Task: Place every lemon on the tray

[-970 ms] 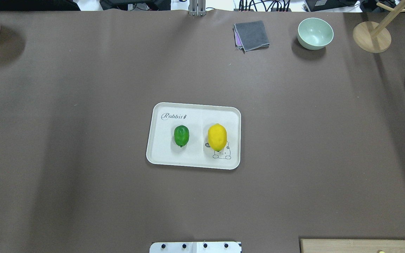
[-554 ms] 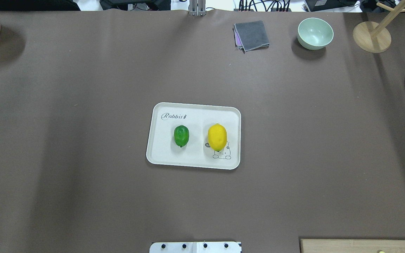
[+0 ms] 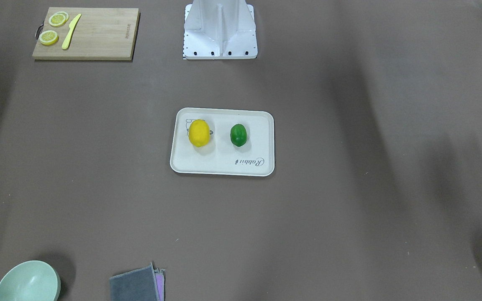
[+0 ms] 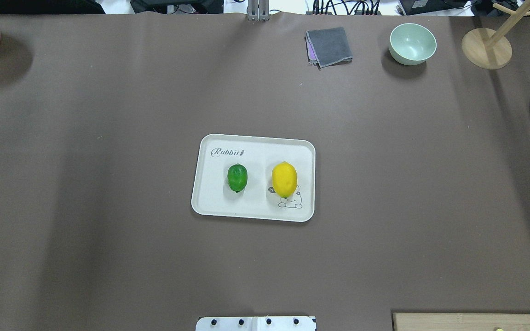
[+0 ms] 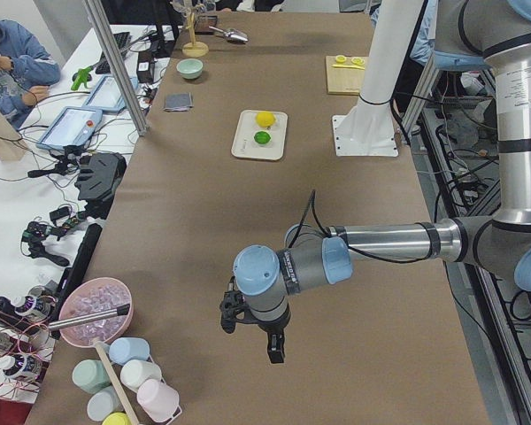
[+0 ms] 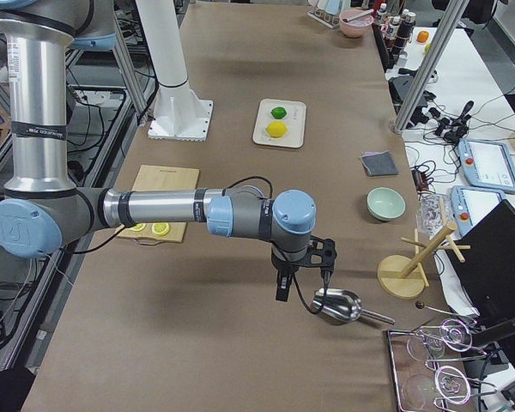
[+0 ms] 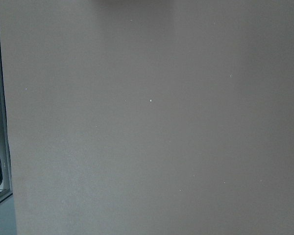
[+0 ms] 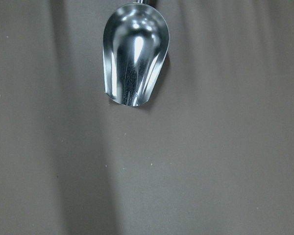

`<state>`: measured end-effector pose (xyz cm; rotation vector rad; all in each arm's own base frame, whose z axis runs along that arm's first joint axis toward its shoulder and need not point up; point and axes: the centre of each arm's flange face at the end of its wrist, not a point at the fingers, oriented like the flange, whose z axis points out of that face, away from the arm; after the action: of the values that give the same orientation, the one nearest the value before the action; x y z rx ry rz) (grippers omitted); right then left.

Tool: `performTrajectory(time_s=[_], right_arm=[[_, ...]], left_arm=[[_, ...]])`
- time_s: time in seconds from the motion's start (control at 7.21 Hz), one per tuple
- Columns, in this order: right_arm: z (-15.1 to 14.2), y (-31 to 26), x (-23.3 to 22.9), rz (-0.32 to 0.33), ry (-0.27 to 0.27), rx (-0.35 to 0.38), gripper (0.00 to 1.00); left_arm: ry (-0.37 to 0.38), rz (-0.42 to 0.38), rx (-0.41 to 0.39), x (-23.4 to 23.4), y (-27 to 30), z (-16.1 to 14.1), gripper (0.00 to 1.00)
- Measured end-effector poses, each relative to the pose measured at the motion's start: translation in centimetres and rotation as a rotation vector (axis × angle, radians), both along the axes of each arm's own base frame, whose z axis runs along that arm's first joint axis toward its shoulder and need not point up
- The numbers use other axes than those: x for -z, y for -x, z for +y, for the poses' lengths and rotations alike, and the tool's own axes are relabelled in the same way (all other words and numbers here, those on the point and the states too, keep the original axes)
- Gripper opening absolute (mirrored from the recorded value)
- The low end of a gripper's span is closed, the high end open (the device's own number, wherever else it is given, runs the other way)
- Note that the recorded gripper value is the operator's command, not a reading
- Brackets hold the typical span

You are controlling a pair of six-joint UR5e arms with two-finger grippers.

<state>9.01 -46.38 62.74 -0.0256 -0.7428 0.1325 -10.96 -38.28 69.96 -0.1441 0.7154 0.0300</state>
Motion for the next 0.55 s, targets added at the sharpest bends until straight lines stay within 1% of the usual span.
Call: performTrajectory(time_s=[0.28, 0.55], right_arm=[[0.00, 0.01, 0.02, -0.001, 0.000, 0.000, 1.00], [0.00, 0.01, 0.01, -0.001, 0.000, 0.000, 1.00]], left_arm=[[-0.001, 0.029, 0.008, 0.04, -0.21, -0.22, 0.98], [-0.007, 0.032, 0.009, 0.37, -0.23, -0.37, 0.98]])
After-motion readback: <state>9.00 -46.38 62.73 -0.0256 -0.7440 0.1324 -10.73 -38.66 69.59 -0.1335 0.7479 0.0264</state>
